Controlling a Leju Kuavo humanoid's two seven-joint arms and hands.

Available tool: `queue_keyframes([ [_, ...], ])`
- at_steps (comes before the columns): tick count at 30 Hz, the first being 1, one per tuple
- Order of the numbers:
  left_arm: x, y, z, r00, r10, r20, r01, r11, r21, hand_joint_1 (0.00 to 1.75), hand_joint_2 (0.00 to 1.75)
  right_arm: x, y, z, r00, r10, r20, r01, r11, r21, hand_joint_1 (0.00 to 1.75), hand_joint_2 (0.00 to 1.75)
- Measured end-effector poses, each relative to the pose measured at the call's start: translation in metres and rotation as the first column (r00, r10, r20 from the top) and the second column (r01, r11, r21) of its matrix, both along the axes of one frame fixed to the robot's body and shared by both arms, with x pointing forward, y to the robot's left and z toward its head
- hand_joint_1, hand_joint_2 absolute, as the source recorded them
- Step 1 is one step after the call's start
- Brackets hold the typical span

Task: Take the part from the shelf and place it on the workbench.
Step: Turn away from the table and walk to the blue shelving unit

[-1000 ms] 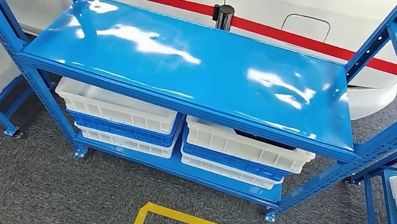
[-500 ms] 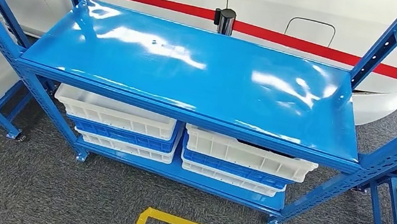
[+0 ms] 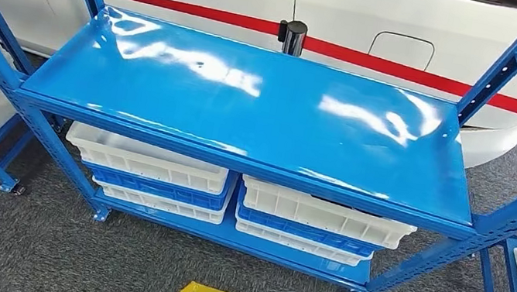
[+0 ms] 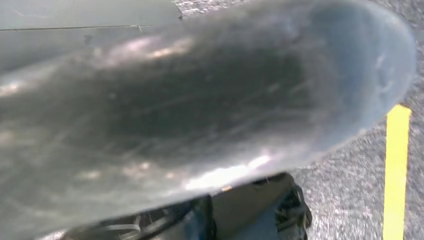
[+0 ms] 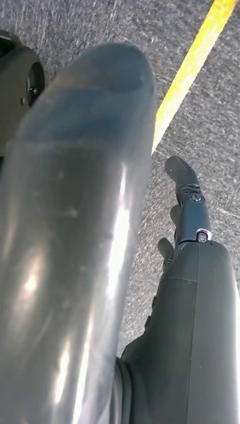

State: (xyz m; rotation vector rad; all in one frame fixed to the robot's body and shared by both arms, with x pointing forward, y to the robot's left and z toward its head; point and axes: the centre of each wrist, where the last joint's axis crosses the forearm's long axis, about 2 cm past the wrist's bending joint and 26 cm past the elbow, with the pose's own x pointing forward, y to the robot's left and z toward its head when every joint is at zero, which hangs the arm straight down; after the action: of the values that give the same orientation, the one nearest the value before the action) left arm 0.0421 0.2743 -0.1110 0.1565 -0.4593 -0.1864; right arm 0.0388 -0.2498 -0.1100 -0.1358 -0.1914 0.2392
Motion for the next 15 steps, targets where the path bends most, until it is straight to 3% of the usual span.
queue_keyframes([
  [15, 0.0009, -0.0005, 0.0001, 1.000, 0.000, 0.004, 0.000, 1.000, 0.001, 0.00, 0.00, 0.0007, -0.0002, 0.0001, 1.000, 0.001, 0.001, -0.001, 1.000, 0.000, 0.00, 0.00],
])
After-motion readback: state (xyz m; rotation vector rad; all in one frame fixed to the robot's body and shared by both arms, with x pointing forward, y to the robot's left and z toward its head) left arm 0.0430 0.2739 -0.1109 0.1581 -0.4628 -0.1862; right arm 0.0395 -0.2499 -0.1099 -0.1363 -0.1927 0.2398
